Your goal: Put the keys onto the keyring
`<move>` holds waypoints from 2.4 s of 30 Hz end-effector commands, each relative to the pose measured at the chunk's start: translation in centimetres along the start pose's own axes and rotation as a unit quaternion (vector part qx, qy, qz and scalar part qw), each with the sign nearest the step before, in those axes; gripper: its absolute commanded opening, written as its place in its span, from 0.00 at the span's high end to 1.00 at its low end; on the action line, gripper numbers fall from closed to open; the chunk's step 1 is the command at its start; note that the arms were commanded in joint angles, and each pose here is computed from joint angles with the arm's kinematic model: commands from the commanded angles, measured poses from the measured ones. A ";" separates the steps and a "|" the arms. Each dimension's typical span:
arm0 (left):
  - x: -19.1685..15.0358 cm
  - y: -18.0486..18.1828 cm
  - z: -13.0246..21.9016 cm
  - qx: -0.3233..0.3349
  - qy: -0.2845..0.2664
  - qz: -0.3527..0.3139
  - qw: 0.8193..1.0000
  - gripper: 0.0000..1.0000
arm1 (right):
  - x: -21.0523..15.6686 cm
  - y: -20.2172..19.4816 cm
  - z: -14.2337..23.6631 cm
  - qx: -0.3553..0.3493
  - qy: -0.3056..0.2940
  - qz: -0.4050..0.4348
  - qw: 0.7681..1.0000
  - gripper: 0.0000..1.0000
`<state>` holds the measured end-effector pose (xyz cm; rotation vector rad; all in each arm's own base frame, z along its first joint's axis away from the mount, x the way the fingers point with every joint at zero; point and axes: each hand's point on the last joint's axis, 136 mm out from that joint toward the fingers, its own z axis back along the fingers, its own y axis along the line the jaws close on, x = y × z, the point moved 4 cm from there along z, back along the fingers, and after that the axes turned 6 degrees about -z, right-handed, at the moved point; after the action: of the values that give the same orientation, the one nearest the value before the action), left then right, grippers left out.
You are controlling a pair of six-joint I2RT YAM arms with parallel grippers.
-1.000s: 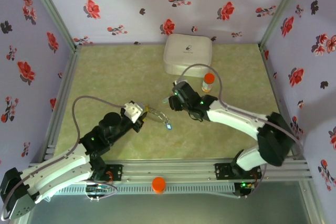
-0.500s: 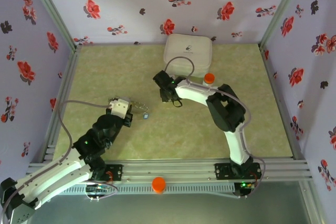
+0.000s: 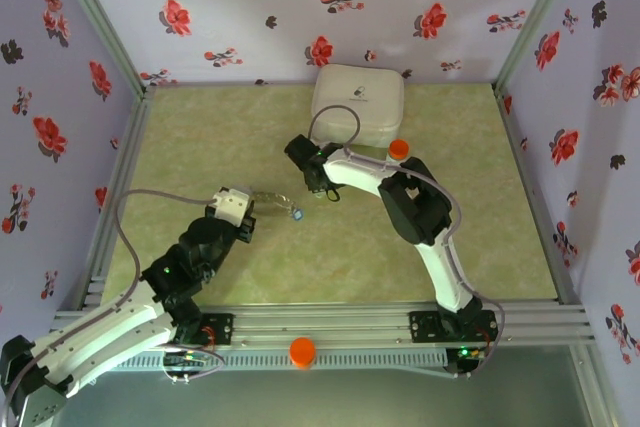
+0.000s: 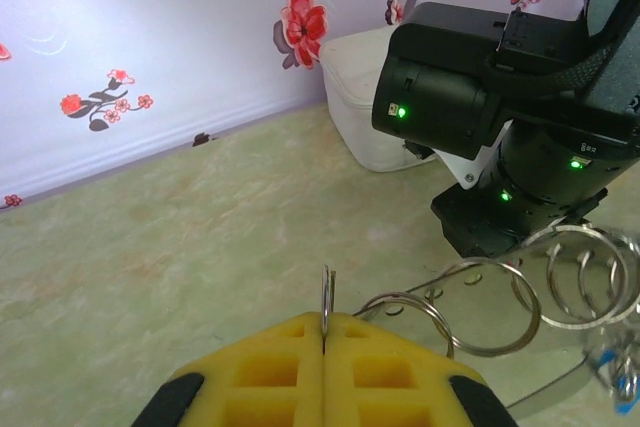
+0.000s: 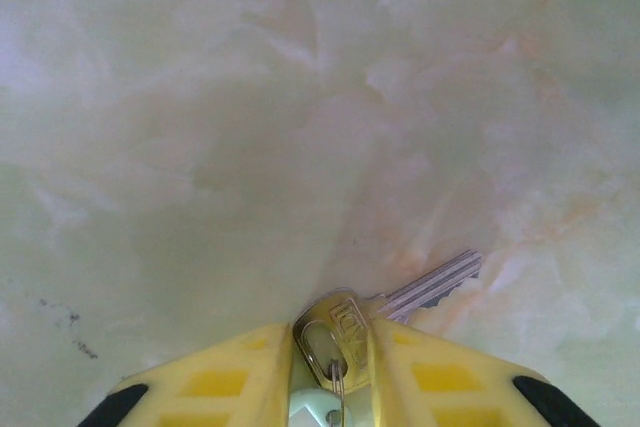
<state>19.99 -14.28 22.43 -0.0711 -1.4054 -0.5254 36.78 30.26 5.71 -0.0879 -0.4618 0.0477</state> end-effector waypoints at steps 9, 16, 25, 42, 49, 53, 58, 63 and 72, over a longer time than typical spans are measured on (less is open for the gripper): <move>1.5 -0.6 -0.6 -0.017 -0.030 -0.016 0.999 1.00 | -0.4 -0.5 3.3 -0.004 -0.015 0.019 1.000 1.00; 1.6 -2.0 -0.9 -0.060 -0.040 -0.036 0.997 1.00 | -3.3 -2.4 8.5 0.051 -0.060 0.059 0.995 1.00; 1.8 -5.6 -0.6 -0.180 -0.083 -0.052 0.979 1.00 | -6.8 -5.1 17.0 0.283 -0.174 0.175 0.927 1.00; 3.0 -10.1 0.9 -0.357 -0.097 -0.035 0.928 1.00 | -11.1 -5.3 25.7 0.524 -0.206 0.295 0.773 1.00; 2.0 -8.7 0.5 -0.309 -0.063 -0.060 0.947 1.00 | -11.6 -7.9 18.0 0.332 -0.071 0.215 0.915 1.00; 1.6 -8.7 0.6 -0.308 -0.067 -0.067 0.947 1.00 | -13.4 -7.7 14.9 0.281 0.001 0.167 0.945 1.00; 1.6 -8.8 0.7 -0.308 -0.077 -0.067 0.946 1.00 | -14.9 -6.6 12.5 0.261 0.047 0.148 0.953 1.00; 1.4 -8.8 0.7 -0.310 -0.077 -0.072 0.945 1.00 | -15.6 -5.2 10.5 0.255 0.088 0.147 0.952 1.00; 1.2 -8.9 0.8 -0.312 -0.074 -0.075 0.944 1.00 | -15.1 -3.7 8.5 0.242 0.103 0.143 0.954 1.00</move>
<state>15.72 -22.40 20.35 -0.5364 -1.2854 -1.0999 18.73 25.26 6.60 0.3115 -0.1901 0.4554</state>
